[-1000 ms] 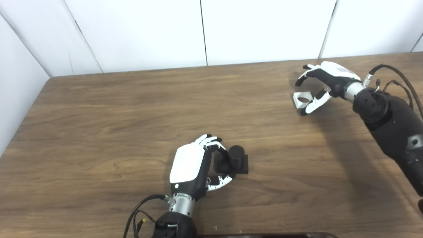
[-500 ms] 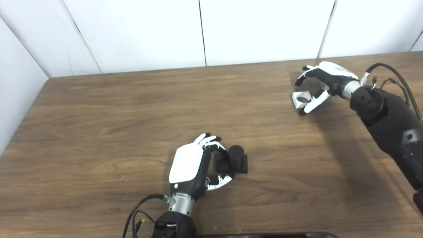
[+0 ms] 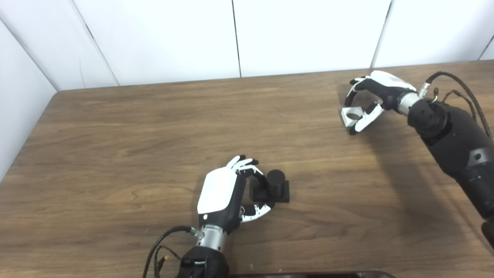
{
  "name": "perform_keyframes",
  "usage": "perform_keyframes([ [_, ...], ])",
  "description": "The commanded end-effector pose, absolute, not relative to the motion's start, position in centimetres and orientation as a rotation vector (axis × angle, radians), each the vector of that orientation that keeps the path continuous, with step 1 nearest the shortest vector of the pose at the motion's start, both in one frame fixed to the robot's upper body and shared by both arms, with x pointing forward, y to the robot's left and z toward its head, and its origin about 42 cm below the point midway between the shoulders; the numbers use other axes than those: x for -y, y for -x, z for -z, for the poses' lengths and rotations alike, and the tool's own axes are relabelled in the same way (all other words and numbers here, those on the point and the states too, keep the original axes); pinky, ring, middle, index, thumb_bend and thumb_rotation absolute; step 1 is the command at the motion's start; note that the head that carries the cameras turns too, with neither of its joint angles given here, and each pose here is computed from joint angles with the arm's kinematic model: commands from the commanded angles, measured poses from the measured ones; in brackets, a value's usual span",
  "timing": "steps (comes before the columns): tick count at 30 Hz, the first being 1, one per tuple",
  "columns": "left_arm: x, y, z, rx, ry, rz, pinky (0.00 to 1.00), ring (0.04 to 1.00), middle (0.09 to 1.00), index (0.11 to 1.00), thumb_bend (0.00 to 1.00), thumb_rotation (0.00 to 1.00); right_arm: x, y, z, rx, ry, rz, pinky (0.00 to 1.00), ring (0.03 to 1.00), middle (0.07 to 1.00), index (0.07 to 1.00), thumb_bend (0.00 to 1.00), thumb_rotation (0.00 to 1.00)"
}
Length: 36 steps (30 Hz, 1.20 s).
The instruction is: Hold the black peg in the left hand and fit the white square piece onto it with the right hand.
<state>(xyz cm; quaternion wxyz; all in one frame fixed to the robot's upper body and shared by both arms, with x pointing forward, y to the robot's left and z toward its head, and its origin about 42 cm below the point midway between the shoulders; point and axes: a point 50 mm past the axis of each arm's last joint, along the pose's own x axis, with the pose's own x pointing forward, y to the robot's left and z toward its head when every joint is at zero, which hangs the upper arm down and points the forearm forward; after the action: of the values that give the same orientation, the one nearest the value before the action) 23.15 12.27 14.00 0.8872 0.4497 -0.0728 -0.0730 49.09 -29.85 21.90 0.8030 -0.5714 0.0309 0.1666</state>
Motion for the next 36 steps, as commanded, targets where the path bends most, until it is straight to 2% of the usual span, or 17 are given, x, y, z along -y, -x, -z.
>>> perform_keyframes([
  [1, -11.9, -22.9, -13.9, 0.139, -0.925, 0.154, 0.82, 0.915, 0.822, 0.488, 0.52, 0.08, 29.6, -50.1, -24.8, 0.020, 1.233, -0.328, 0.91, 0.989, 0.917, 0.492, 0.53, 0.14],
  [26, -12.3, -23.3, -14.1, 0.132, -0.921, 0.146, 0.80, 0.921, 0.827, 0.488, 0.52, 0.08, 29.6, -49.6, -24.3, 0.050, 1.245, -0.342, 0.87, 0.965, 0.899, 0.489, 0.53, 0.14],
  [36, -12.4, -23.5, -13.9, 0.132, -0.924, 0.145, 0.82, 0.923, 0.824, 0.488, 0.52, 0.08, 29.0, -48.1, -26.1, 0.151, 1.225, -0.344, 0.89, 0.969, 0.890, 0.488, 0.53, 0.14],
])
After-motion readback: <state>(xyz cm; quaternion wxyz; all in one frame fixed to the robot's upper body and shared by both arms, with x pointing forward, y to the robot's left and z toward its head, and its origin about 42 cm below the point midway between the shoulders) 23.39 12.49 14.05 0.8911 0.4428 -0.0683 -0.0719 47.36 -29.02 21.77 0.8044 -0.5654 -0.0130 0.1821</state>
